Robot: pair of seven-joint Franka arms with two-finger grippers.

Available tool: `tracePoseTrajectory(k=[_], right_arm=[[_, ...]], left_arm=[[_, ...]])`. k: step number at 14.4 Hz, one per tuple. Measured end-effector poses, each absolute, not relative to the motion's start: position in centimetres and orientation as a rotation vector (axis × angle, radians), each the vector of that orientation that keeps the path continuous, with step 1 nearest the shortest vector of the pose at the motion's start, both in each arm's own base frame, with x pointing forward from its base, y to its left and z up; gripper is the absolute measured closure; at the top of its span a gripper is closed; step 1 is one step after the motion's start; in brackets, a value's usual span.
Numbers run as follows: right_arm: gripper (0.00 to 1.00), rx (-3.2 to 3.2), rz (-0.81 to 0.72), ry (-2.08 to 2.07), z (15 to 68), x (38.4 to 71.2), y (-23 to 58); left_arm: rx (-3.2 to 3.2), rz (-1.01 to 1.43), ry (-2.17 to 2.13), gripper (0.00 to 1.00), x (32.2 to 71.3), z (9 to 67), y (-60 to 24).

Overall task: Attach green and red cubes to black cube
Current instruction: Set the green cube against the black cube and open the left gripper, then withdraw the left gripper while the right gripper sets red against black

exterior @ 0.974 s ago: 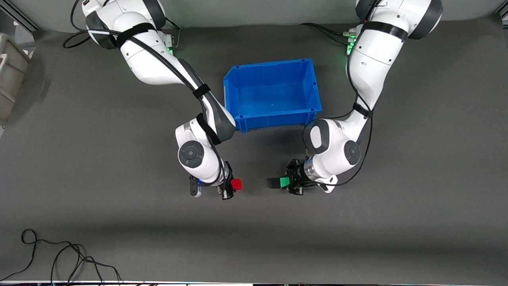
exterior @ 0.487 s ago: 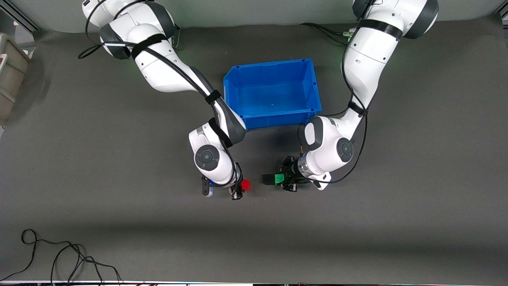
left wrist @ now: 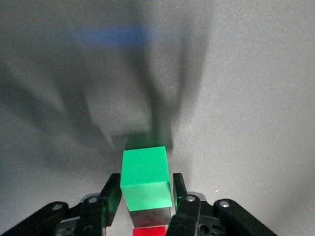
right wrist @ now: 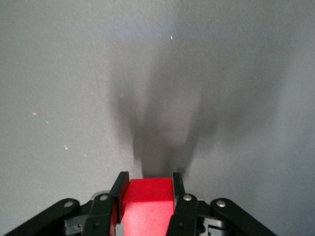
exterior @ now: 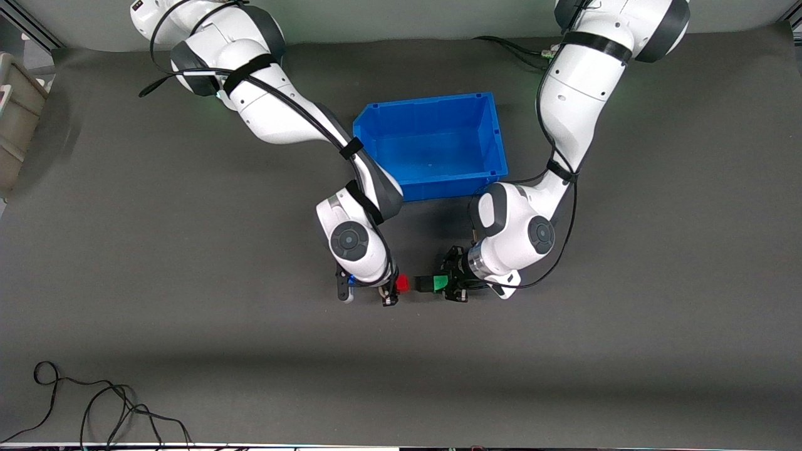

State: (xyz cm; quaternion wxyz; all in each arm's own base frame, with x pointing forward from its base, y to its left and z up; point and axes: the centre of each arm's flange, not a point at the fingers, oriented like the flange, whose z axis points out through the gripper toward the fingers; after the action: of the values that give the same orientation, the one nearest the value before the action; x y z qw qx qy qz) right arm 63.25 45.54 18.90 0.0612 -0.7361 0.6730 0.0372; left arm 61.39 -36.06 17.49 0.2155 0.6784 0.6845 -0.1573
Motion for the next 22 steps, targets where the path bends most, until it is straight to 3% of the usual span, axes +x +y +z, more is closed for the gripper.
tracePoseTrajectory(k=[1,2,6,14,22], right_arm=[[0.6,-2.231,0.114,2.034,18.8,63.0,45.9],[0.6,-2.23,0.116,2.04,18.6,62.7,46.2],[0.6,-2.232,0.12,2.06,17.5,62.3,46.4],[0.6,-2.21,0.098,2.06,17.4,63.1,46.5],[0.6,-2.189,0.096,2.071,17.2,63.2,46.9]], left_arm=[[1.882,-0.437,1.897,0.48,61.3,17.4,-36.1],[1.884,-0.437,1.896,0.41,61.3,17.4,-36.2],[1.875,-0.417,1.896,0.01,61.8,17.8,-35.9],[1.908,-0.411,1.91,0.0,66.0,21.9,-27.9],[2.285,-0.461,1.673,0.0,67.1,28.8,-10.2]])
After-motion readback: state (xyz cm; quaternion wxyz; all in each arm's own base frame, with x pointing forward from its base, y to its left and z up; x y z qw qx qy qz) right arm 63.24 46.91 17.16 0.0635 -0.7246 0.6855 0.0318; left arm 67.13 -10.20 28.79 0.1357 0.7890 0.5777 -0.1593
